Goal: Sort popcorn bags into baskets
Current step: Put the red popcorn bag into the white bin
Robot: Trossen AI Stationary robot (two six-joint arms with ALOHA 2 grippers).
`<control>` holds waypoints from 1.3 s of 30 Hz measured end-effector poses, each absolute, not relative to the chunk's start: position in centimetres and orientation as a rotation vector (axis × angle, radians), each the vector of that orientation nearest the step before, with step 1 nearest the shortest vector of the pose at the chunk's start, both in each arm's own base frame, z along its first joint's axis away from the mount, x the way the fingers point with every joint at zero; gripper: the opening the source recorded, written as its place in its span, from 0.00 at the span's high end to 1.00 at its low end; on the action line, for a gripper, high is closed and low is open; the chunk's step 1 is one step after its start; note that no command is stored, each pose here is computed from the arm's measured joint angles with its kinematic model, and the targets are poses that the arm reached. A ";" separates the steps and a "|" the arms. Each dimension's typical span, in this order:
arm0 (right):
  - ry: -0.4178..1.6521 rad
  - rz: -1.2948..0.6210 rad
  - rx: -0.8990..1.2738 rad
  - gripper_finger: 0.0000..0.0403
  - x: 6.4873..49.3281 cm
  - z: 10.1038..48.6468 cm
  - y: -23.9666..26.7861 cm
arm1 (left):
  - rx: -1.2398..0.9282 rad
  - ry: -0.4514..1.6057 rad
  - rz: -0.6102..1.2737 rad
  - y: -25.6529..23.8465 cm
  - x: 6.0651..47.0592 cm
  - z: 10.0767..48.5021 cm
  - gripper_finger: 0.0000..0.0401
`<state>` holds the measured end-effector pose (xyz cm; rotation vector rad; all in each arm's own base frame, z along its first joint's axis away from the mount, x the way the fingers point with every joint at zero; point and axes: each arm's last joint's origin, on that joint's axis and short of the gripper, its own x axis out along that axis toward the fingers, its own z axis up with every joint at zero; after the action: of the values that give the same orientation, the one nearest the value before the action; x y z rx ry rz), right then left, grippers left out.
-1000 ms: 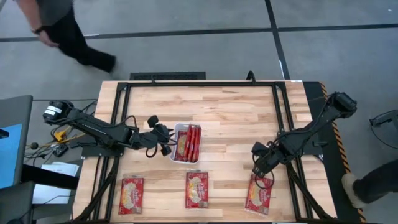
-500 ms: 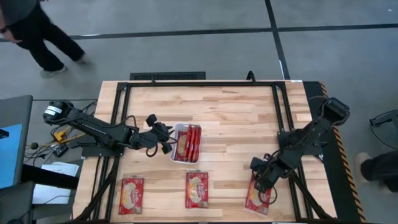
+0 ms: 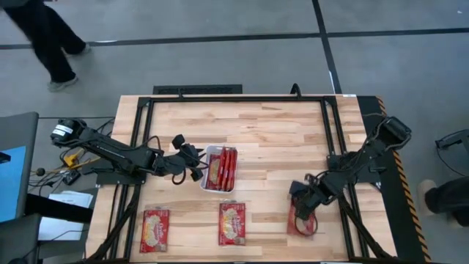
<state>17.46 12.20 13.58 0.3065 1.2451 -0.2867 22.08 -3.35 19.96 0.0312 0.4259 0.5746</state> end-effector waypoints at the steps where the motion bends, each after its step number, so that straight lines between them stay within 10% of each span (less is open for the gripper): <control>1: 1.226 -0.296 0.294 0.91 17.6 13.8 11.8 | 0.031 0.426 0.575 -3.4 22.1 20.0 0.82; 15: 0.931 -0.341 0.329 0.97 17.4 18.2 9.4 | 0.053 0.440 0.575 -3.3 22.0 19.9 0.82; 39: 0.994 -0.437 0.428 0.66 17.3 17.5 9.1 | 0.049 0.448 0.574 -3.3 22.0 19.8 0.82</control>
<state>17.28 9.09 17.54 0.4278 0.9938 -0.4375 21.97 -3.31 19.80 0.0494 0.4482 0.5743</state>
